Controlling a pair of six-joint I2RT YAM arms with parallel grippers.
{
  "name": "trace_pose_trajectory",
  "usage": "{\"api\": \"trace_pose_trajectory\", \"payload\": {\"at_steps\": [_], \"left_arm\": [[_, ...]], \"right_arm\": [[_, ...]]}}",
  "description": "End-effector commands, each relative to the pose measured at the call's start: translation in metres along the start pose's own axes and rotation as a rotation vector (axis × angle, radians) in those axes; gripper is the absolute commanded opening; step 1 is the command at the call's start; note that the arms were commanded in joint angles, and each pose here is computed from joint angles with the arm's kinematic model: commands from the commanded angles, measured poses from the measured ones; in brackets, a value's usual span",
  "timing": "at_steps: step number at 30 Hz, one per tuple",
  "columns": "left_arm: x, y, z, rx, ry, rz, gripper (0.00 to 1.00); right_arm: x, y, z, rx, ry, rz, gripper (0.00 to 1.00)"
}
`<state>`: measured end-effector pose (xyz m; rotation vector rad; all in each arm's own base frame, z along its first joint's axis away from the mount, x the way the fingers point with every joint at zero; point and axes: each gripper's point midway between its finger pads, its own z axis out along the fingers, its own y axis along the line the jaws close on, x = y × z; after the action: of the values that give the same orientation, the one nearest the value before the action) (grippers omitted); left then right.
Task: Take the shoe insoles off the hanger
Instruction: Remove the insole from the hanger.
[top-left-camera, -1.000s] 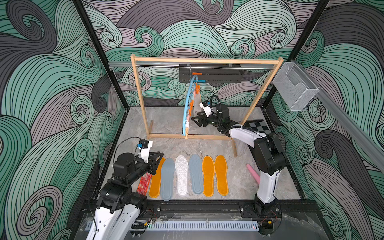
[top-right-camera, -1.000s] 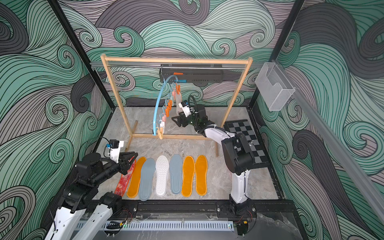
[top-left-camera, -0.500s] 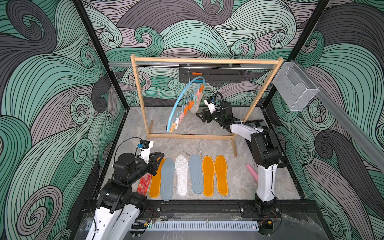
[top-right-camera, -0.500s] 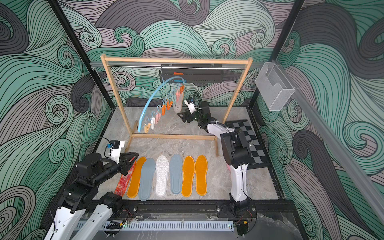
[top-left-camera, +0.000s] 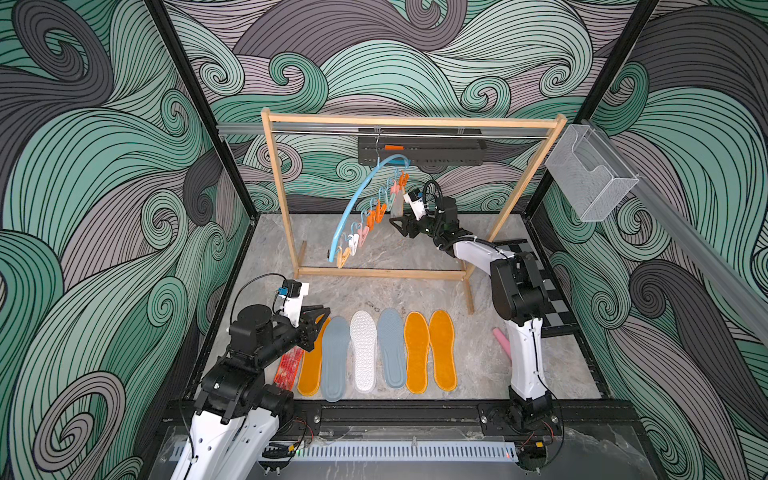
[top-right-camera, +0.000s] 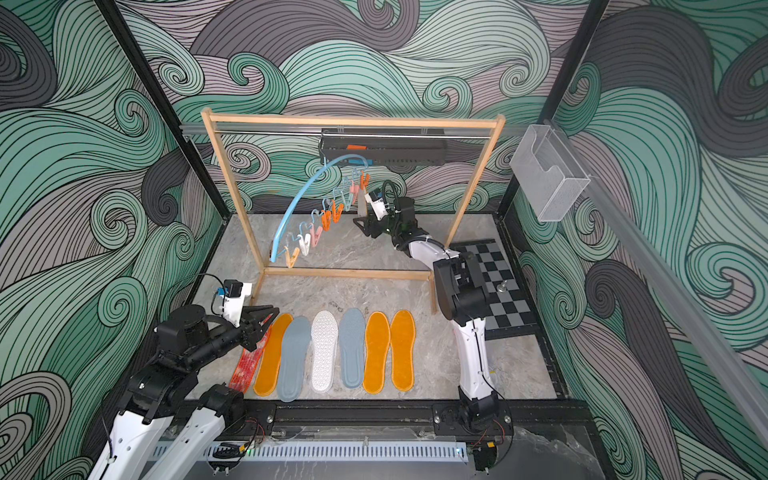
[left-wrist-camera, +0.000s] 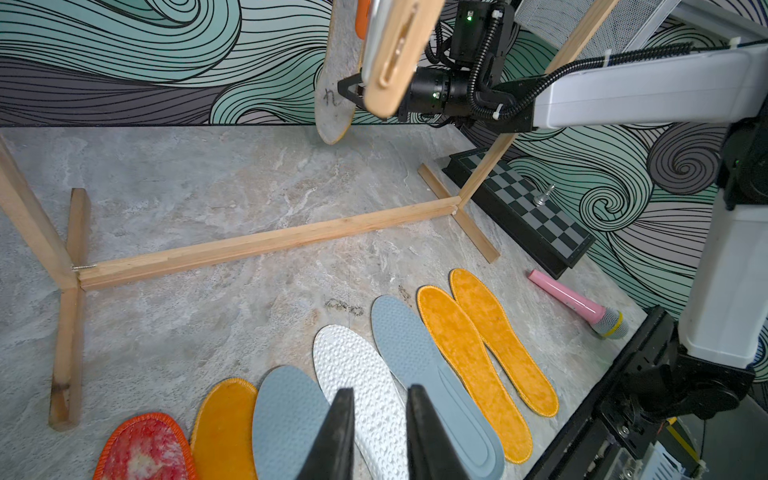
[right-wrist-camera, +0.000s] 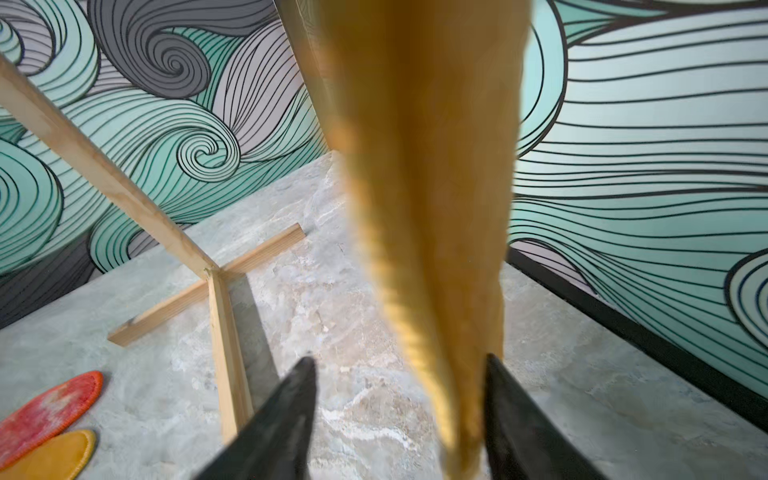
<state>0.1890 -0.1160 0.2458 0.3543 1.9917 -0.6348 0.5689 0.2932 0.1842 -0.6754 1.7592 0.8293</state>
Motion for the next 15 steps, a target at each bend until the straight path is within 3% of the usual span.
{"api": "trace_pose_trajectory", "payload": {"at_steps": [1, 4, 15], "left_arm": [[-0.002, -0.004, 0.001, 0.023, 0.000, 0.005, 0.23], [-0.002, -0.004, 0.002, 0.024, 0.001, 0.007, 0.23], [0.000, -0.001, 0.004, 0.011, 0.014, 0.003, 0.23]], "right_arm": [[-0.015, 0.007, 0.005, -0.082, -0.045, -0.008, 0.25], [-0.021, 0.013, 0.005, -0.130, -0.074, -0.005, 0.01], [-0.021, 0.041, -0.006, -0.287, -0.081, 0.011, 0.00]]}}
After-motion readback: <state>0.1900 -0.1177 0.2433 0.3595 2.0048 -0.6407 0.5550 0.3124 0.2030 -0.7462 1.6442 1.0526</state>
